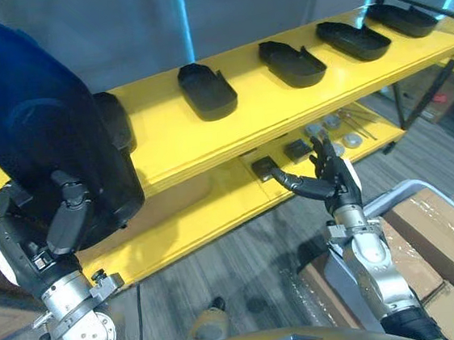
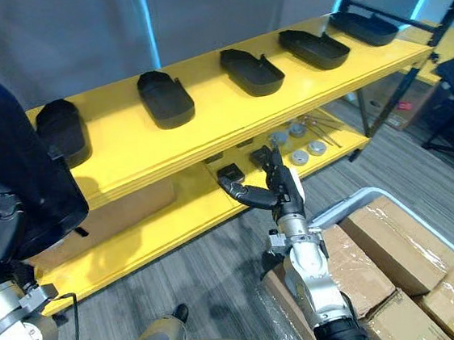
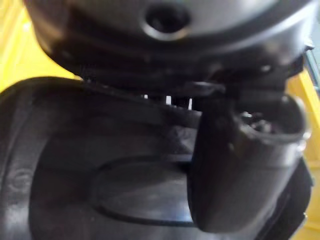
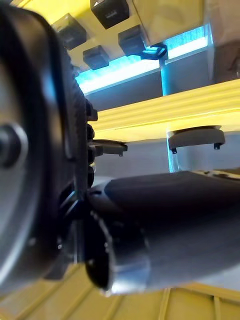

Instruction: Walk over and take three plastic housings, then place them on the shelf

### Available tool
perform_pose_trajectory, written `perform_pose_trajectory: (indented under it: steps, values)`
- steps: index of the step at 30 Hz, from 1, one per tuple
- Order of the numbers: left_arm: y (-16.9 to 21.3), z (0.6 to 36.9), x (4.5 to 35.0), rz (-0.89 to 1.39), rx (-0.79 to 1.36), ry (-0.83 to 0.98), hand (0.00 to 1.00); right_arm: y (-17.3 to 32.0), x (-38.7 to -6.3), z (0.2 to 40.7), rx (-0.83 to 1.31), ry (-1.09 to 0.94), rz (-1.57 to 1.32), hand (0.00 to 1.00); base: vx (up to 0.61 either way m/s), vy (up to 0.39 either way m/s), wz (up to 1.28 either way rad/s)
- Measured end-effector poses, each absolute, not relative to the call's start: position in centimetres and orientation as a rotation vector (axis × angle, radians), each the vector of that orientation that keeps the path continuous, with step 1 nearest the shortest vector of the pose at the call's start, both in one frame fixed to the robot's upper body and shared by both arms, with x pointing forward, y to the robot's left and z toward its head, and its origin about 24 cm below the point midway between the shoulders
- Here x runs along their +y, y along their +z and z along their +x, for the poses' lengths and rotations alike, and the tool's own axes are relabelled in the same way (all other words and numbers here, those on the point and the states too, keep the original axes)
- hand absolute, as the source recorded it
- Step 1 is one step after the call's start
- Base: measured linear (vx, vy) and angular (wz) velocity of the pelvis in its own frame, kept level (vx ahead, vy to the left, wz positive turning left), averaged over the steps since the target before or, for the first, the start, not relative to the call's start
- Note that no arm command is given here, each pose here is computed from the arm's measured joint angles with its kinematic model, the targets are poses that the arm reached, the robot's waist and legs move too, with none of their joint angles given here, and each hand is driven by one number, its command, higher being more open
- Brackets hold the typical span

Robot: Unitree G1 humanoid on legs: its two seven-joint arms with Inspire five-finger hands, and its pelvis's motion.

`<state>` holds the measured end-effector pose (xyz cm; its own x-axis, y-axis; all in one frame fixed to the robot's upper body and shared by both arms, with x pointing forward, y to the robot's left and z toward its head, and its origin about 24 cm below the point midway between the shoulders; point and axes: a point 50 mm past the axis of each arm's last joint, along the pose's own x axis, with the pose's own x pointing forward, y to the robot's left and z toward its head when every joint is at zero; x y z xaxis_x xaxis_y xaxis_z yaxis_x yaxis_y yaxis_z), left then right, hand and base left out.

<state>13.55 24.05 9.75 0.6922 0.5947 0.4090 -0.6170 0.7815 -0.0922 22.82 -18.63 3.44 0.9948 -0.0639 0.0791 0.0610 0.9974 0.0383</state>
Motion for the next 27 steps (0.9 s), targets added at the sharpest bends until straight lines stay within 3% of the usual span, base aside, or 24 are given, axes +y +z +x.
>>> perform_pose_trajectory:
  steps: [8,27]
  values:
    - [9.8,13.1,23.9,0.061,-0.453,0.666,0.0,4.4,-18.8,22.9,-0.174,-0.094,0.056,1.0,-0.14,0.011,0.25]
    - [13.3,16.0,23.3,0.078,-0.659,0.546,0.0,6.2,-14.2,24.4,-0.29,0.032,0.167,1.0,0.07,0.077,-0.02]
